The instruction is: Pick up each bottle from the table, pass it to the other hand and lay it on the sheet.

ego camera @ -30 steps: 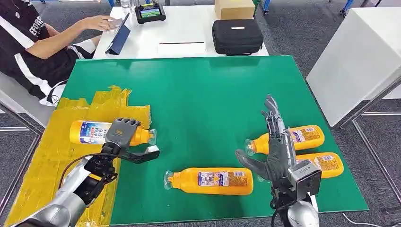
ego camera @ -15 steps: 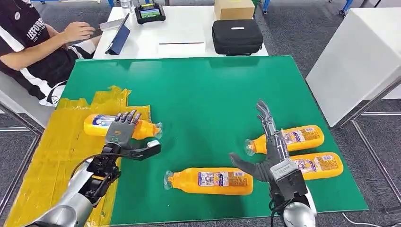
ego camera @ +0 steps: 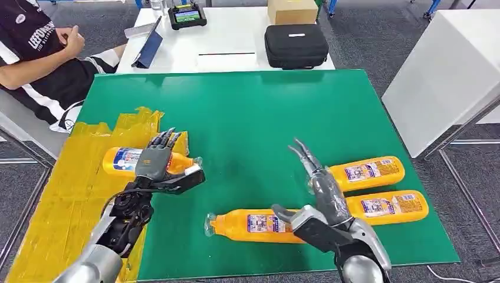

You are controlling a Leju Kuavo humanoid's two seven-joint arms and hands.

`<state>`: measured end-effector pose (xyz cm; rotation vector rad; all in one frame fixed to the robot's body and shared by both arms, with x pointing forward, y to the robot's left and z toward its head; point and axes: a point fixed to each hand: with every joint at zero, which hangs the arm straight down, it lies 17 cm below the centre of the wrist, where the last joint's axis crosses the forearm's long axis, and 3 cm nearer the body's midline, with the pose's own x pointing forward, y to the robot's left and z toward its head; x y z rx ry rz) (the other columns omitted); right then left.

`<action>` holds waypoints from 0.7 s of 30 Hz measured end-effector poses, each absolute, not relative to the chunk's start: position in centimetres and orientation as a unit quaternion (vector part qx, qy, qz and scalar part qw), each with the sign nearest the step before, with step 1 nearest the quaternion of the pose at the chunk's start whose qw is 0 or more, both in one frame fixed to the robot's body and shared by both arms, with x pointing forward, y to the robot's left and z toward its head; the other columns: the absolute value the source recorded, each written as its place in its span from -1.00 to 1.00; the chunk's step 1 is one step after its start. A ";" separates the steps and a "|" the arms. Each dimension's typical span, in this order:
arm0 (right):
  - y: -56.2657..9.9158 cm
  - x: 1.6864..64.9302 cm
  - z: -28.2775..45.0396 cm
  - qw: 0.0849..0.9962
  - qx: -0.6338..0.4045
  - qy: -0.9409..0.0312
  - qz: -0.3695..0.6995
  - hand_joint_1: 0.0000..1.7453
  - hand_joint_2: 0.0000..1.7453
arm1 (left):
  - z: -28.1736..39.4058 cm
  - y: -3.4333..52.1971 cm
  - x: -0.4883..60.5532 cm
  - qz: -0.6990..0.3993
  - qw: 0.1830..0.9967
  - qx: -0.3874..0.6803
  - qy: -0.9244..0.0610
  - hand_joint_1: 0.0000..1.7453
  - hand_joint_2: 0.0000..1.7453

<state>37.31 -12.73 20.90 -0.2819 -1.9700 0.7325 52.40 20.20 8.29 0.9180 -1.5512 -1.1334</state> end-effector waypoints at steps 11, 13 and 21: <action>-8.5 36.8 13.5 0.446 -0.149 -0.725 0.503 -1.00 1.00 | 23.1 16.4 46.0 -0.212 0.428 0.093 -0.874 -1.00 -1.00; -8.1 36.6 12.1 0.444 -0.147 -0.712 0.524 -1.00 1.00 | 25.5 16.1 43.8 -0.181 0.397 0.035 -0.899 -1.00 -1.00; -8.5 36.4 6.2 0.453 -0.171 -0.646 0.590 -1.00 1.00 | 29.4 16.0 39.7 -0.154 0.340 -0.032 -0.927 -1.00 -1.00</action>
